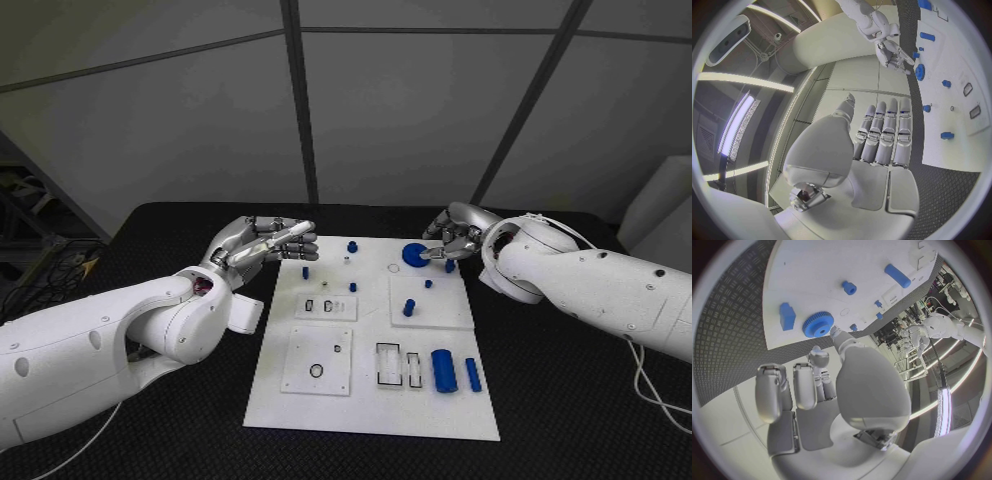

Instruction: Assemble the parts on the task board

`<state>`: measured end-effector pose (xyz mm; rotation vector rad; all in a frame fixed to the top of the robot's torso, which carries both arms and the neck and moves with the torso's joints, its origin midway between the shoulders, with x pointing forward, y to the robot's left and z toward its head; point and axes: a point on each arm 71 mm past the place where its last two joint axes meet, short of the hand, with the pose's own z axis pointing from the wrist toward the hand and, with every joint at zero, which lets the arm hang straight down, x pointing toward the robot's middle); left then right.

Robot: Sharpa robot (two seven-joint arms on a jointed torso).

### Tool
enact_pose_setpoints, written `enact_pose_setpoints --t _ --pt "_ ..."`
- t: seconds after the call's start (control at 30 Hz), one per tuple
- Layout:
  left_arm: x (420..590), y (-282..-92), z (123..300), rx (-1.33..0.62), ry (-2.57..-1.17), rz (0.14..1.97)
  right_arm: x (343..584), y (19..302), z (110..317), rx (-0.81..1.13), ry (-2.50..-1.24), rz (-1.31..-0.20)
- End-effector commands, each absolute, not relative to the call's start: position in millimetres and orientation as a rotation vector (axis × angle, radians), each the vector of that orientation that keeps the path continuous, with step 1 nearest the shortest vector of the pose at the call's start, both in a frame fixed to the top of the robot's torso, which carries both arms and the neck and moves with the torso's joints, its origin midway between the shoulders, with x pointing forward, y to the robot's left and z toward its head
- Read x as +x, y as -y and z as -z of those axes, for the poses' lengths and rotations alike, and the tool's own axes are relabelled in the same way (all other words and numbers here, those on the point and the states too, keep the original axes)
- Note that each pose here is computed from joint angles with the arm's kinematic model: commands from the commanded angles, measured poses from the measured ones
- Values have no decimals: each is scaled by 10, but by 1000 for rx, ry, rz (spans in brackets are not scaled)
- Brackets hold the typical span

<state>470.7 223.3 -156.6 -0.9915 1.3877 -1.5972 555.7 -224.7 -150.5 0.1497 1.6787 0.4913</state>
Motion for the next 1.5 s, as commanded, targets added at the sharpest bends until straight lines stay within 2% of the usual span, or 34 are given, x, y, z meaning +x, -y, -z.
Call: enact_pose_setpoints --t 0.03,0.53,1.07,1.5 --pt "4706 -2208 1564 -983 -1410 1627 5572 2230 1551 176 -1753 -487" --pt "4717 -2205 1567 -979 -1404 1632 5632 2164 1557 179 -1726 -445" --pt "4725 -2204 1574 -981 -1410 1633 5666 2107 1615 154 -1784 -405" --pt "4732 -2205 1581 -984 -1417 1631 5664 2037 1613 86 -1779 -362"
